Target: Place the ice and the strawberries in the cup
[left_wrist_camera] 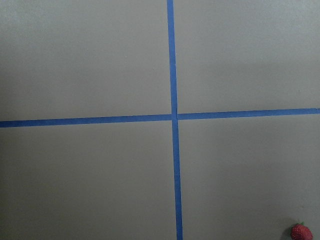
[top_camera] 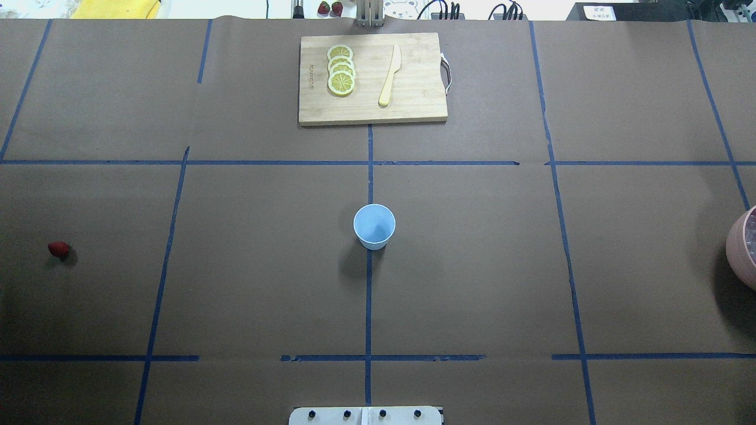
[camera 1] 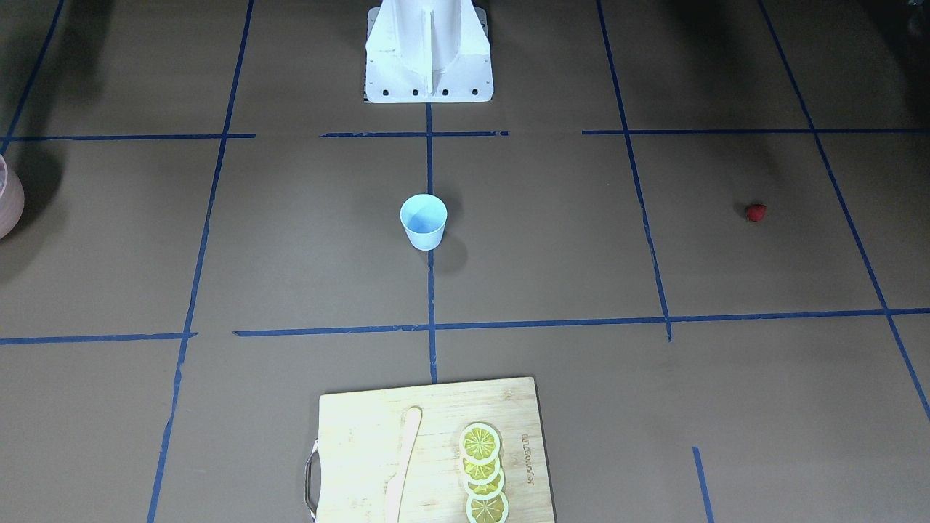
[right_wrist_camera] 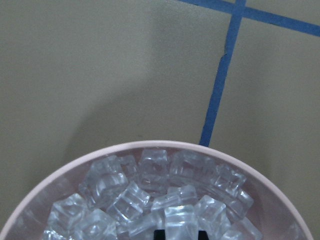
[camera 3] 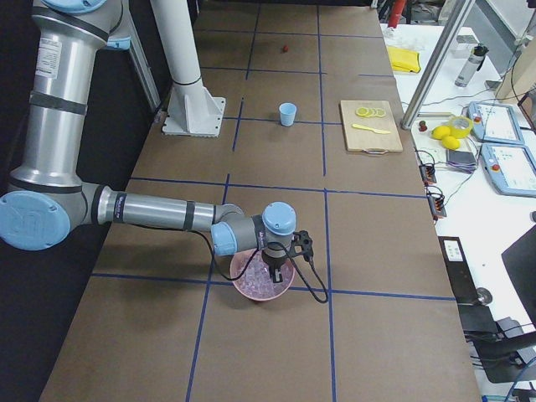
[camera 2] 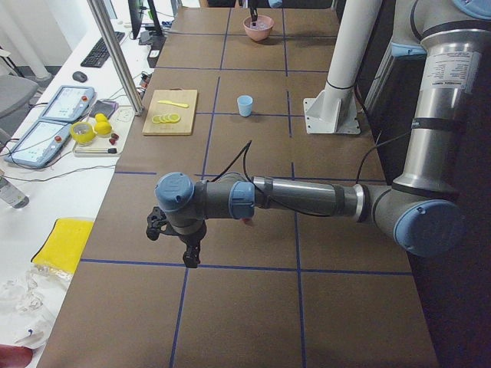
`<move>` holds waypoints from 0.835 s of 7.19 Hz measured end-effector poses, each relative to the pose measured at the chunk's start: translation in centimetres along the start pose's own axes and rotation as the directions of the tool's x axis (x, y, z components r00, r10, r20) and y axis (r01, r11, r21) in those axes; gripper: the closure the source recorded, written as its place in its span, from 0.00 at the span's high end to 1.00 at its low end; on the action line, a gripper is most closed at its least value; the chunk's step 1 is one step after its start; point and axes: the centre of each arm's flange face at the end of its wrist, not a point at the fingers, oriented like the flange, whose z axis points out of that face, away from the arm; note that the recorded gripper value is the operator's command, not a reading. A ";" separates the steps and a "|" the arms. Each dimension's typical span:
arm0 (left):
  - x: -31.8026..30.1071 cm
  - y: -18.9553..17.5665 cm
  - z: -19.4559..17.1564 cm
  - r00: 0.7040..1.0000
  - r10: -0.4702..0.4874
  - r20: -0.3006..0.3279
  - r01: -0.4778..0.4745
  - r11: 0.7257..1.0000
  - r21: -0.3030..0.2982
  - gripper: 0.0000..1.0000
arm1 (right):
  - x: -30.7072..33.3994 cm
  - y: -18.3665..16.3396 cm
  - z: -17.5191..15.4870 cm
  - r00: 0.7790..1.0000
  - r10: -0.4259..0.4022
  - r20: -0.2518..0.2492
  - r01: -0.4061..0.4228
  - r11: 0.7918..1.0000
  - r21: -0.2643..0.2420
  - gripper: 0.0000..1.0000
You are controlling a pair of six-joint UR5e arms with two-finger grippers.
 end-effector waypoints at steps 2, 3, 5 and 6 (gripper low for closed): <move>0.2 0.0 -0.2 1.000 0.001 0.000 -0.001 1.000 0.001 1.00 | 0.1 -0.2 -2.0 1.000 0.008 0.008 -0.008 0.999 0.039 0.00; 0.2 0.0 -0.2 1.000 0.002 0.000 -0.002 1.000 0.002 1.00 | -0.3 -0.3 -4.0 1.000 0.013 0.015 -0.014 0.997 0.072 0.00; 0.4 0.0 -0.3 1.000 0.004 0.000 -0.004 1.000 0.004 1.00 | -2.3 -1.0 -8.6 1.000 0.024 0.018 -0.026 0.993 0.115 0.00; 0.4 0.0 -0.3 1.000 0.004 0.000 -0.004 1.000 0.004 1.00 | -4.3 -1.8 -11.3 0.999 0.031 0.018 -0.033 0.992 0.124 0.00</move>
